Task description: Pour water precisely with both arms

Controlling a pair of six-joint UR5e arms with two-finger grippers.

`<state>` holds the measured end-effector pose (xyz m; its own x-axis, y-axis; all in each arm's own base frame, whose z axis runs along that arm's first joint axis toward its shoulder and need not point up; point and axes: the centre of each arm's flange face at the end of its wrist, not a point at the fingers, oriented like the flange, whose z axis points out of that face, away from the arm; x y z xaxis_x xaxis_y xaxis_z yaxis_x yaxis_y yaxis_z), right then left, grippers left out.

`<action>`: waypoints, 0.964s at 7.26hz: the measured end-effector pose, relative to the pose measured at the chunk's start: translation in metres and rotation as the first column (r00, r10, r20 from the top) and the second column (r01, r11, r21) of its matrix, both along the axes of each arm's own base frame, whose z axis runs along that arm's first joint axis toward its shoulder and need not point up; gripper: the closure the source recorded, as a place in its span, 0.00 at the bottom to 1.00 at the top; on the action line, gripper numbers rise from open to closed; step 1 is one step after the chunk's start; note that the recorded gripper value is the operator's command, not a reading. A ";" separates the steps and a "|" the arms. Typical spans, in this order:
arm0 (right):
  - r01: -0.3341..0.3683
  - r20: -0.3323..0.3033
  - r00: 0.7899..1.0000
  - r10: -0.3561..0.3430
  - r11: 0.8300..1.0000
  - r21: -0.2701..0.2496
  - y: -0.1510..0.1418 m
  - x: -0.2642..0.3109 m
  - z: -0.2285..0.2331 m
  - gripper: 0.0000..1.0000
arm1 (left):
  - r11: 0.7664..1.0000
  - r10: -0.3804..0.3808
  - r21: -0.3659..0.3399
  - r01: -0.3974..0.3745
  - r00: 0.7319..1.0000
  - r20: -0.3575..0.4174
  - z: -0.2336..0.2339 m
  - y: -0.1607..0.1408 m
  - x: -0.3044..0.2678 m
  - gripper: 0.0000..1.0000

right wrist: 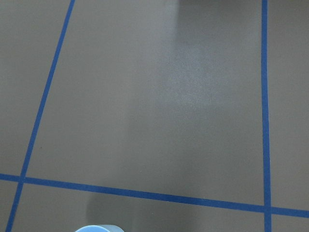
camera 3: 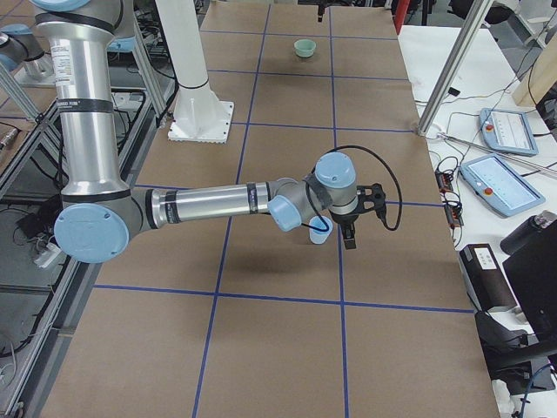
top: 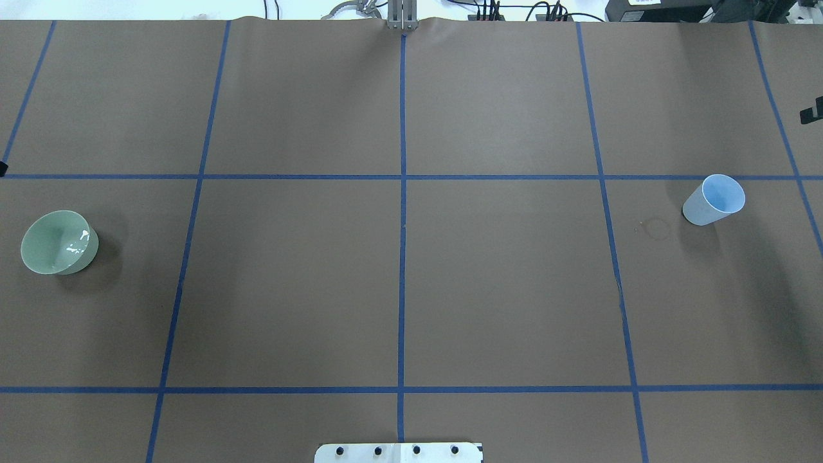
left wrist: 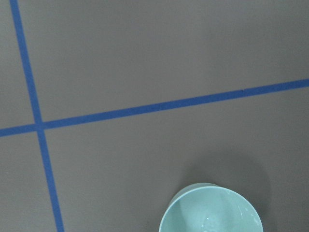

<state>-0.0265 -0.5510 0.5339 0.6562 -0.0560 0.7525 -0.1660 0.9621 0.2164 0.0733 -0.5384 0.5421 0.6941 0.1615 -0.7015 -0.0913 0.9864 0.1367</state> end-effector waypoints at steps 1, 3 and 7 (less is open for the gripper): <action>0.008 -0.019 1.000 -0.009 0.999 -0.053 -0.016 -0.002 -0.012 0.00 | 0.999 -0.024 0.021 0.024 1.000 0.003 0.000 -0.004 -0.026 0.00; 0.107 -0.096 0.988 -0.117 0.989 -0.098 -0.029 0.003 -0.015 0.00 | 0.997 -0.075 -0.003 0.075 0.997 0.000 0.008 -0.007 -0.075 0.00; 0.193 -0.138 0.966 -0.221 0.963 -0.187 0.003 0.037 0.020 0.00 | 0.998 -0.054 -0.040 0.052 0.998 -0.041 0.045 0.011 -0.111 0.00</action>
